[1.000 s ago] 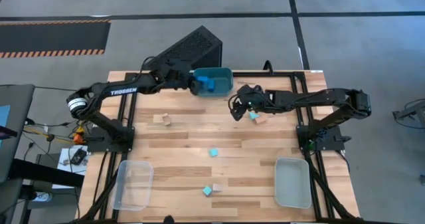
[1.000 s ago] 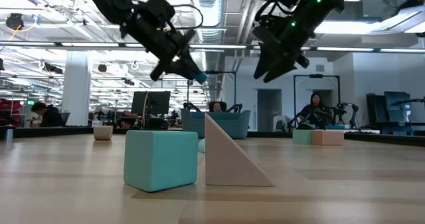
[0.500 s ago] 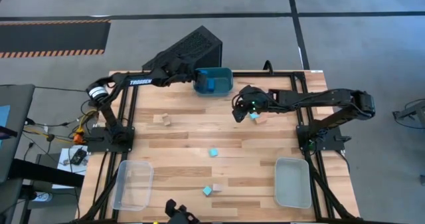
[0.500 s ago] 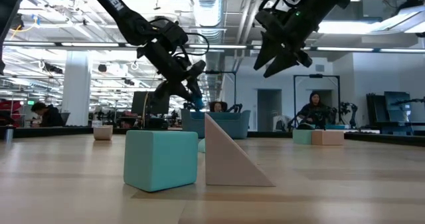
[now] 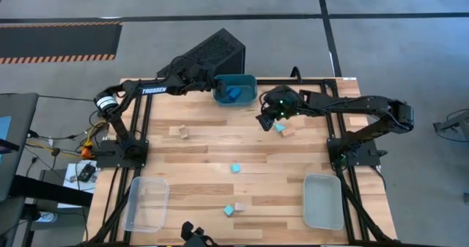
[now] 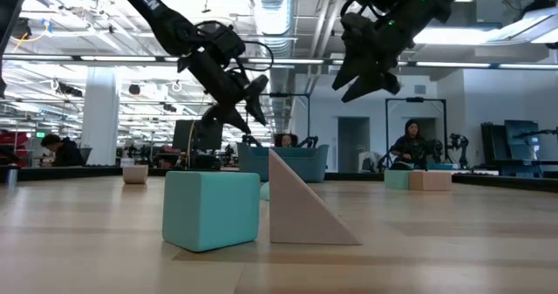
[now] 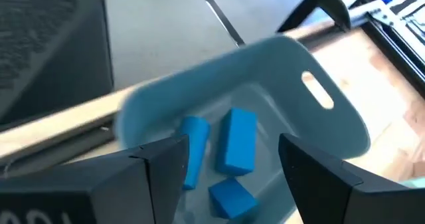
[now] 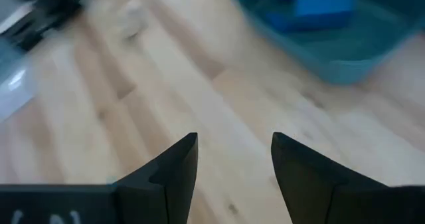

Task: Sort & place blocks by color
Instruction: Put the top right brown block into the transparent bin

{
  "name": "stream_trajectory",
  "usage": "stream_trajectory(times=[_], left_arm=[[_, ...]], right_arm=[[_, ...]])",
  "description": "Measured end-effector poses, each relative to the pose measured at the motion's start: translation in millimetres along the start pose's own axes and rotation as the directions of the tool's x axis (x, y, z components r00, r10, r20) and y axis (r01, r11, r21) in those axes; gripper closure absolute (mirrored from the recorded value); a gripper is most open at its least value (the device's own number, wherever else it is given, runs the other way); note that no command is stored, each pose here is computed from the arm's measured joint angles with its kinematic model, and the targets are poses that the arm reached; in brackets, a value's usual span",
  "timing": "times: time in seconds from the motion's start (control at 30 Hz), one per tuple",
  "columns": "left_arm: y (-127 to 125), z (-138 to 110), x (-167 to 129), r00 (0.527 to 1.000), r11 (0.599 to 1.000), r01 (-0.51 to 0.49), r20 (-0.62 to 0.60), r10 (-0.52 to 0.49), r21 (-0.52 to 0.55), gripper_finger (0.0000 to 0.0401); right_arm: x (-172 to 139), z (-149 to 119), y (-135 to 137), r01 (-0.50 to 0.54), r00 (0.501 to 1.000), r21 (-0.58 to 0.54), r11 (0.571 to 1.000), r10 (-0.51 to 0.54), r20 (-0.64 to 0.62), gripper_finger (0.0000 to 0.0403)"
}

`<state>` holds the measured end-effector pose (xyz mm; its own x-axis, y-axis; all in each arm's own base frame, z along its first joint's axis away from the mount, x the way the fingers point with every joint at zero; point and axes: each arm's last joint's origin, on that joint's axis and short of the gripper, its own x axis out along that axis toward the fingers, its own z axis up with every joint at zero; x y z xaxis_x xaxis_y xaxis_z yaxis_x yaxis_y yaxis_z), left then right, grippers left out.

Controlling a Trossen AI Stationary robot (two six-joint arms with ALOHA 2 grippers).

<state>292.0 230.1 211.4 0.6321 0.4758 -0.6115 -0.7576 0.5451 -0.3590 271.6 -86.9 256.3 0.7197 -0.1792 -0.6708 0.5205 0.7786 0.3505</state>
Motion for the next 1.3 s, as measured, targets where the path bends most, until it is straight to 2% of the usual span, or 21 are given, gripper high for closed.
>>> stream_trajectory(times=[0.07,0.23,0.37,0.47,0.6,0.7,0.83,0.97,1.1,1.17,1.3], left_arm=[[-1,5,-9,1.000,1.000,-0.009,0.028,0.009,0.012,0.0182],[-16,22,-50,0.989,0.993,-0.026,0.146,0.009,0.114,0.0182],[-29,25,-78,0.974,0.979,-0.093,0.220,0.052,0.181,0.0182],[-36,21,-91,0.970,0.972,-0.115,0.236,0.064,0.207,0.0181],[-37,1,-102,0.968,0.973,-0.102,0.245,0.050,0.206,0.0181],[-35,-21,-111,0.980,0.973,-0.018,0.196,-0.029,0.232,0.0181],[-50,-53,-124,0.962,0.937,0.187,0.139,-0.236,0.295,0.0181],[-73,-89,-128,0.943,0.883,0.258,0.095,-0.318,0.391,0.0181],[-97,-118,-129,0.946,0.839,0.251,0.064,-0.319,0.482,0.0181],[-105,-127,-129,0.949,0.847,0.236,0.076,-0.307,0.476,0.0181],[-115,-136,-132,0.942,0.871,0.260,0.090,-0.324,0.416,0.0182]], right_arm=[[0,2,-4,-0.045,0.999,0.010,0.999,0.045,-0.018,0.0192],[-1,7,-10,-0.066,0.998,-0.010,0.998,0.066,-0.006,0.0201],[-1,14,-12,-0.083,0.995,-0.037,0.996,0.085,0.052,0.0211],[6,16,-10,-0.095,0.992,-0.047,0.994,0.098,0.074,0.0216],[21,12,-6,-0.105,0.993,-0.062,0.993,0.109,0.052,0.0222],[29,2,0,-0.145,0.989,-0.112,0.983,0.142,-0.032,0.0232],[29,-11,11,-0.181,0.978,-0.139,0.974,0.163,-0.129,0.0256],[26,-23,12,-0.126,0.972,-0.121,0.985,0.098,-0.215,0.0282],[22,-36,-2,0.077,0.942,-0.077,0.994,-0.098,-0.320,0.0289],[19,-39,-10,0.146,0.917,-0.096,0.985,-0.171,-0.361,0.0283],[16,-43,-17,0.147,0.885,-0.184,0.972,-0.213,-0.415,0.0253]])
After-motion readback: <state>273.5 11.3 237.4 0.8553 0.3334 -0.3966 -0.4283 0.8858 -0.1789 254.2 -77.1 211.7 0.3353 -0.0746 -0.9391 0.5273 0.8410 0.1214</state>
